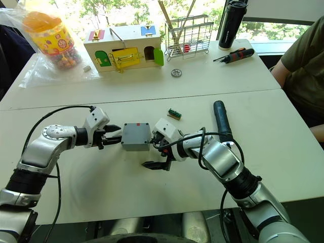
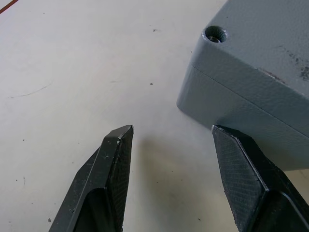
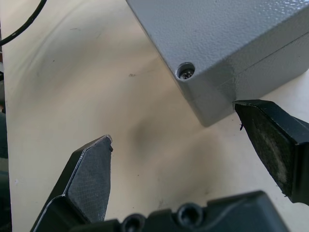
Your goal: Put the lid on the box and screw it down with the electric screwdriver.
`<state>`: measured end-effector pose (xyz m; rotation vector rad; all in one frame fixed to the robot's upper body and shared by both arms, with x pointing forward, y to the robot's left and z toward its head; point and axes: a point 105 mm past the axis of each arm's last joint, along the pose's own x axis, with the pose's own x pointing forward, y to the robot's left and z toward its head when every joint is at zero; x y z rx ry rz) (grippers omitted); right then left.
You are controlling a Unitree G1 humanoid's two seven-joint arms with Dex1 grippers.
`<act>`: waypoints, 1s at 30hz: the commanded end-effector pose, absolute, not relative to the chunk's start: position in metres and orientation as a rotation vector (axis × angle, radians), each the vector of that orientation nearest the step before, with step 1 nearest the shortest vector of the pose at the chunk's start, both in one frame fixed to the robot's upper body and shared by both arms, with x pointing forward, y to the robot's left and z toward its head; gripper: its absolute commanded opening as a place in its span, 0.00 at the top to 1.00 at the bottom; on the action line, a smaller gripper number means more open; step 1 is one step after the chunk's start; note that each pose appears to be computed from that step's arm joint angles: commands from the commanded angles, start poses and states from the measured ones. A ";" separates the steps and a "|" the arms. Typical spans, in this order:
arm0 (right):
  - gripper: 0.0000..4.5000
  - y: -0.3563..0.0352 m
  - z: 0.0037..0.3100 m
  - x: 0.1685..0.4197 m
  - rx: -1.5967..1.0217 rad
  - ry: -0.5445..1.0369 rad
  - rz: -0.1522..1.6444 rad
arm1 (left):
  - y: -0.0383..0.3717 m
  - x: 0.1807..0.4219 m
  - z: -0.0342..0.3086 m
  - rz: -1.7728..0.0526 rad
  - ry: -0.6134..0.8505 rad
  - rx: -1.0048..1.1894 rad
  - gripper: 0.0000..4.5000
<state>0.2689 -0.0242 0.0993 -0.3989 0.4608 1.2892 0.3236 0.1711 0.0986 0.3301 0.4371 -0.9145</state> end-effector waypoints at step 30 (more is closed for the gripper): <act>0.22 -0.109 0.143 0.400 -0.246 0.207 0.817 | 0.115 0.308 0.185 -1.174 0.225 0.382 0.41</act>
